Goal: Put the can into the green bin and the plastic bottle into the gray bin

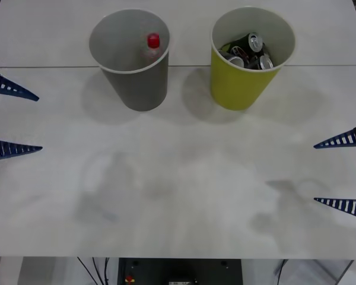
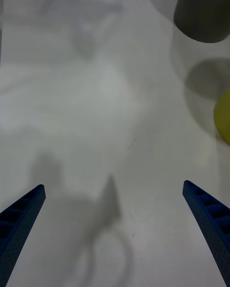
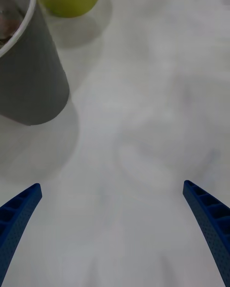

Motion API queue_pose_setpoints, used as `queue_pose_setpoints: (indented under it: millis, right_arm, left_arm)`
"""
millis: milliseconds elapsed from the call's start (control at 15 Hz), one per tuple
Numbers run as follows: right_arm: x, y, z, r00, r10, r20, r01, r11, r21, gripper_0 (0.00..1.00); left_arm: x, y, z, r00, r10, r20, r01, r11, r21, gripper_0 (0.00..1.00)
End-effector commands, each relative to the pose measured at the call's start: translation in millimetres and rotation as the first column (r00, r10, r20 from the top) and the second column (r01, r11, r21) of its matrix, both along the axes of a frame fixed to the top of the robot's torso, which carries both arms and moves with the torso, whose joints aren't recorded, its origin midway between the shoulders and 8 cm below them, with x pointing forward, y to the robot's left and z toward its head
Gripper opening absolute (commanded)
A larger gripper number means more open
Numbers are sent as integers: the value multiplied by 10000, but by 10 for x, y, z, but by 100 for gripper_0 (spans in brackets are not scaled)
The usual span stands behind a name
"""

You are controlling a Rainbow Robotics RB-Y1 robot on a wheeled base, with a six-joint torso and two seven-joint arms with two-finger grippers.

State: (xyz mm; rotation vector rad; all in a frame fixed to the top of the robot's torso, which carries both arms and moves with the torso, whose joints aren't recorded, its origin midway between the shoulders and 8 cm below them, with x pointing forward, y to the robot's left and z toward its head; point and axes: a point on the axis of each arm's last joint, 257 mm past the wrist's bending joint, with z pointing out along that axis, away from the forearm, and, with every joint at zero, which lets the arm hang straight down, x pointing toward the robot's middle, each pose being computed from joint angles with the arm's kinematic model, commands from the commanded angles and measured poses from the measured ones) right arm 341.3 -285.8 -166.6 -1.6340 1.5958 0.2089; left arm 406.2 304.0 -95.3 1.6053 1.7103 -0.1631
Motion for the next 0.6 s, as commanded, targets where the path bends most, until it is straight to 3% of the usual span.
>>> queue_pose_setpoints:
  millis: [67,600]
  right_arm:
    - [0,0,0,10000,0,0,0,10000,0,100]
    - [0,0,0,10000,0,0,0,10000,0,100]
  left_arm:
    - [-159,-12,-160,9993,-277,252,270,9993,250,100]
    - [-580,-138,-498,9938,-998,485,981,9946,349,100]
